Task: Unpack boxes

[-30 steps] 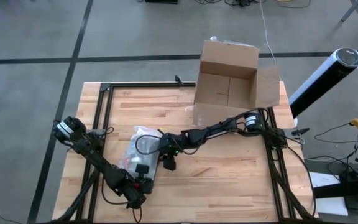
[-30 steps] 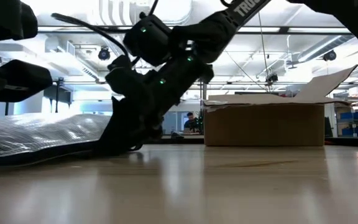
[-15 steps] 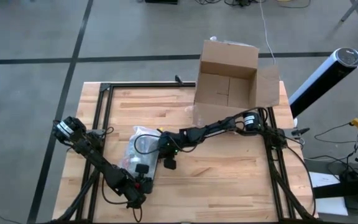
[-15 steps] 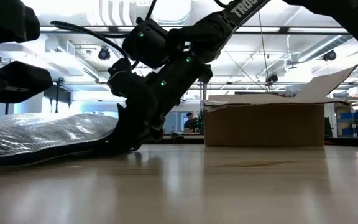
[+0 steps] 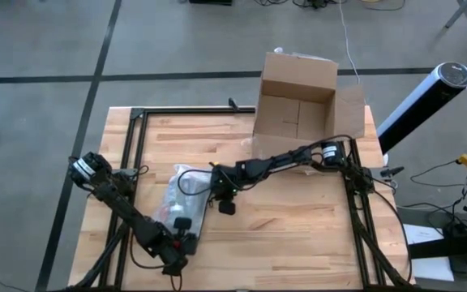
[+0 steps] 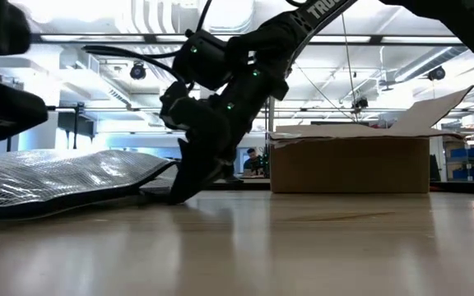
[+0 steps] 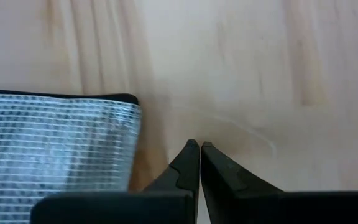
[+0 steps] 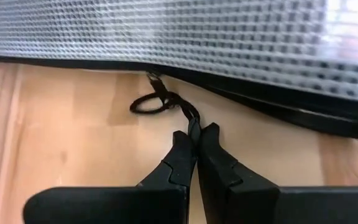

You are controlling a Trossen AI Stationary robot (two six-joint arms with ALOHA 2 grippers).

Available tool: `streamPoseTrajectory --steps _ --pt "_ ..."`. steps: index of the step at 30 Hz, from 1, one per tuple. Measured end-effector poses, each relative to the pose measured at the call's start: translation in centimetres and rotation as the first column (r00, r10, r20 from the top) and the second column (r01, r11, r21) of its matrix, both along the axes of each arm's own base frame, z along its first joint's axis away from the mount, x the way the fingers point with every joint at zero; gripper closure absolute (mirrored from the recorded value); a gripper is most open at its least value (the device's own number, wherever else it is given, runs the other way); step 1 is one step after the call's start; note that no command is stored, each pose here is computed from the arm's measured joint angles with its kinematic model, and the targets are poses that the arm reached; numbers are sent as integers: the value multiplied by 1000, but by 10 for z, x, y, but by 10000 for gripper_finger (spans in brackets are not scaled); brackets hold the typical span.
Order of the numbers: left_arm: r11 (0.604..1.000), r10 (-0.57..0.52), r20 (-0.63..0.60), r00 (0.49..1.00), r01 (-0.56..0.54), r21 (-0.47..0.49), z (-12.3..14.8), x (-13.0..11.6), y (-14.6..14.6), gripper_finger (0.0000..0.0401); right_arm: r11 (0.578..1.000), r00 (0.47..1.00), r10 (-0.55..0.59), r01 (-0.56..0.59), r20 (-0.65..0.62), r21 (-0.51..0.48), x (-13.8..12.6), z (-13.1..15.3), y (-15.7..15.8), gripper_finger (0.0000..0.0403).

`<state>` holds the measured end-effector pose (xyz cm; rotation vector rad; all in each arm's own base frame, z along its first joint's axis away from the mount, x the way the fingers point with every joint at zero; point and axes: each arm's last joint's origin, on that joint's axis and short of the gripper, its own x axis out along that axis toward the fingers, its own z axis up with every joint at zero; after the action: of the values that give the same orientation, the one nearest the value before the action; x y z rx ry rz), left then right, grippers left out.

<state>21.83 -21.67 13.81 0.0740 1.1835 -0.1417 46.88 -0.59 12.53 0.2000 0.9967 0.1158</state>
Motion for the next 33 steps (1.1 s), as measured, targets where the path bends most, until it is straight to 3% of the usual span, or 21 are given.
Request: streamPoseTrajectory --steps 8,21,27,33 --pt "999 -13 -11 1000 12 -35 0 -7 -8 401 999 999 -36 36 -27 -11 -4 4 -16 403" --pt "999 3 -4 1000 -3 -54 -3 -11 -16 401 989 991 -103 94 -84 -111 -18 21 -44 403" --pt "997 40 46 998 -43 63 15 -8 -14 401 992 993 -91 83 -77 -99 -18 22 -43 403" --pt "958 105 196 975 -152 244 31 3 -5 401 993 994 -79 72 -71 -90 -17 23 -43 403"
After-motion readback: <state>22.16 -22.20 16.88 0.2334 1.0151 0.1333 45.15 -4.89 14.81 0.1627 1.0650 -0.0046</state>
